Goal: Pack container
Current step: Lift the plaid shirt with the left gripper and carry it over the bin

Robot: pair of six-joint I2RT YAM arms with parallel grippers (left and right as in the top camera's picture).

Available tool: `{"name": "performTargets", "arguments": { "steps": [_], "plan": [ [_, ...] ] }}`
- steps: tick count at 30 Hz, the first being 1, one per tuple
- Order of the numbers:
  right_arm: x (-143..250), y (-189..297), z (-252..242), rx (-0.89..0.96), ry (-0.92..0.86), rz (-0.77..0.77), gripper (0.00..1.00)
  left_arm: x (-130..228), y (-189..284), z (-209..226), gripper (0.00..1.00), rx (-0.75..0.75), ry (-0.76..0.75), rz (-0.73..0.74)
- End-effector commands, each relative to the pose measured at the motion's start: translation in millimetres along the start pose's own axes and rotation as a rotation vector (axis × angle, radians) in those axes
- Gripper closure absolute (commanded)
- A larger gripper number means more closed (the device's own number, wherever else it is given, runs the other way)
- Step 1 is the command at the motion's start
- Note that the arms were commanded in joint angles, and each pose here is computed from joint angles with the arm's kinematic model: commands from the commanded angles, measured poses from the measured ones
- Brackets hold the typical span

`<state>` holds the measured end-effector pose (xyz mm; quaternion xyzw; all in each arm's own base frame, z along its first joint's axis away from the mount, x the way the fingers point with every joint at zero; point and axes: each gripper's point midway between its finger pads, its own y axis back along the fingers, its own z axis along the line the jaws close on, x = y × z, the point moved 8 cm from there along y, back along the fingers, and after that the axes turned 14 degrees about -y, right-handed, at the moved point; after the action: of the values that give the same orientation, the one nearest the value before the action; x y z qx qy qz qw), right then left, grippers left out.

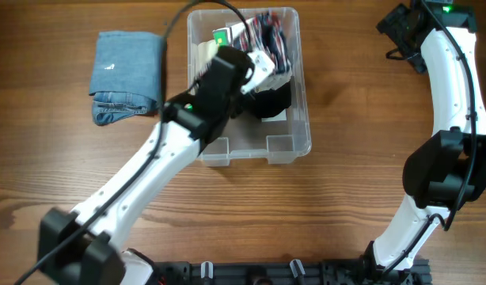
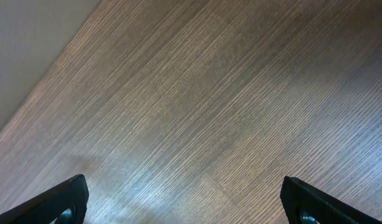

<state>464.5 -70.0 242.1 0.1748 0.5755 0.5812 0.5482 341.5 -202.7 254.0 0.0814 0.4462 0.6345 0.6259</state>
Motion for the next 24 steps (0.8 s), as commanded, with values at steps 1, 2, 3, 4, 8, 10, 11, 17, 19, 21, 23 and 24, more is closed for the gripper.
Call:
{"name": "performTargets", "arguments": {
  "steps": [1,2,3,4,8,10,11,17,19,21,23,24],
  "plan": [
    [4.0,-6.5,0.6,0.008,-0.004,0.015,0.00,-8.4,-9.8,-16.2,0.96,0.039,-0.058,0.019],
    [3.9,-6.5,0.4,0.009,-0.005,0.015,0.00,-7.0,-14.3,-22.3,0.96,0.058,-0.068,0.036],
    [4.0,-6.5,0.6,0.008,-0.004,0.015,0.00,-4.9,-18.7,-28.5,0.96,0.079,-0.081,0.056],
    [3.9,-6.5,0.4,0.009,-0.005,0.015,0.00,-2.3,-22.7,-34.9,0.95,0.102,-0.094,0.078],
    [3.9,-6.5,0.4,0.009,-0.005,0.015,0.00,10.6,-31.1,-52.9,0.95,0.177,-0.132,0.165],
    [3.9,-6.5,0.4,0.009,-0.005,0.015,0.00,16.6,-31.7,-57.8,0.96,0.205,-0.146,0.201],
    [3.9,-6.5,0.4,0.009,-0.005,0.015,0.00,18.9,-30.5,-60.0,0.96,0.218,-0.153,0.215],
    [4.0,-6.5,0.6,0.008,-0.005,0.015,0.00,22.8,-25.0,-75.6,0.95,0.361,-0.161,0.203],
    [3.9,-6.5,0.4,0.009,-0.005,0.015,0.00,25.0,-23.6,-78.0,0.93,0.382,-0.163,0.212],
    [3.9,-6.5,0.4,0.009,-0.004,0.015,0.00,28.6,-21.3,-81.2,0.81,0.411,-0.166,0.229],
    [4.0,-6.5,0.6,0.008,-0.005,0.015,0.00,30.5,-20.3,-82.1,0.00,0.420,-0.169,0.240],
    [4.0,-6.5,0.6,0.008,-0.004,0.015,0.00,30.1,-20.6,-81.8,0.00,0.417,-0.168,0.238]
  ]
}}
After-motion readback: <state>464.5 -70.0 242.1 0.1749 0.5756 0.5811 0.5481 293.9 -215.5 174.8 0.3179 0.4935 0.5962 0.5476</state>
